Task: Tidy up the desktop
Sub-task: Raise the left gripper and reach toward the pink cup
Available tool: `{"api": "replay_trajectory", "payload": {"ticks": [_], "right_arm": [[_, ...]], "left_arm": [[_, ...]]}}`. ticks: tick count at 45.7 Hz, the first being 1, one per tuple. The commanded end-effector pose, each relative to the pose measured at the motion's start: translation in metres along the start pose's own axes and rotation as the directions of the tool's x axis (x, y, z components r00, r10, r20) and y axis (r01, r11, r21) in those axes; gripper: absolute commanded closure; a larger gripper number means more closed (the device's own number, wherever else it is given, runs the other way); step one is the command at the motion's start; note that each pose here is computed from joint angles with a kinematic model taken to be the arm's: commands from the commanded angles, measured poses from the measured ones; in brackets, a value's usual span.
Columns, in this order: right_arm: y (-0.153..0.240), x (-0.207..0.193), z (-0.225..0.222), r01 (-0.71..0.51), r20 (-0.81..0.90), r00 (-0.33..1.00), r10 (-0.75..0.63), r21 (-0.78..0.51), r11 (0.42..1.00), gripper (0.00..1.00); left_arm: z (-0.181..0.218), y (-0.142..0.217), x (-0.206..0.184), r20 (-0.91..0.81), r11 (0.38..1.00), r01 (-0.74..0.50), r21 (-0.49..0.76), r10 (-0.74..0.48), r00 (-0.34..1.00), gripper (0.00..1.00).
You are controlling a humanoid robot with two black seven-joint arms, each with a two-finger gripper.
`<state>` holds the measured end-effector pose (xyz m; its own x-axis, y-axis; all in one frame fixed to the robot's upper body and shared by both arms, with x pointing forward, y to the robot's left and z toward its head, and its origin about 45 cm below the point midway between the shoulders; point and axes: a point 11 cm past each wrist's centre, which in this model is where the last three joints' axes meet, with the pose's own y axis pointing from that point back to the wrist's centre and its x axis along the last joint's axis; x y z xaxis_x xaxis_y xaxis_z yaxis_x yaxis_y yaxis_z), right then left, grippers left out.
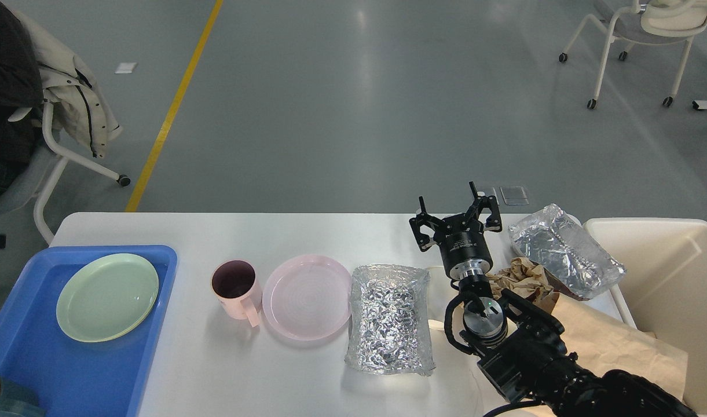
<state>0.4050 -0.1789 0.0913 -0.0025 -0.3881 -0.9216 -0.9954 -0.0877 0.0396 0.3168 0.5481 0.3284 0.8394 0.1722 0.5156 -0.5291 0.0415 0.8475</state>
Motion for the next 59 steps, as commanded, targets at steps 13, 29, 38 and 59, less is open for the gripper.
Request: {"api": "replay_trajectory", "payload": {"ticks": [13,29,38,59], "right_arm": [[0.0,0.0,0.0,0.0,0.0,1.0,0.0,0.0,1.0,0.0],[0.0,0.0,0.0,0.001,0.001,1.0,-0.001,0.0,1.0,0.0],[0.0,0.0,0.0,0.0,0.0,1.0,0.0,0.0,1.0,0.0],[0.0,0.0,0.0,0.001,0.001,1.0,-0.001,0.0,1.0,0.0]], "left_arm": [[0.166,0.133,0.142,0.038,0.928,-0.203,-0.313,0.226,0.973,0.22],[0.189,0.021,0.075,0.154,0.978,-0.017,-0.206,0.049,0.987,0.22],[0.169,-0.064,0.012,0.209,0.993,0.072,-0.098,-0.05,0.977,0.22],[0.171,-0.153,-0.088,0.206,0.988,0.15,-0.037,-0.139,0.969,0.22]]}}
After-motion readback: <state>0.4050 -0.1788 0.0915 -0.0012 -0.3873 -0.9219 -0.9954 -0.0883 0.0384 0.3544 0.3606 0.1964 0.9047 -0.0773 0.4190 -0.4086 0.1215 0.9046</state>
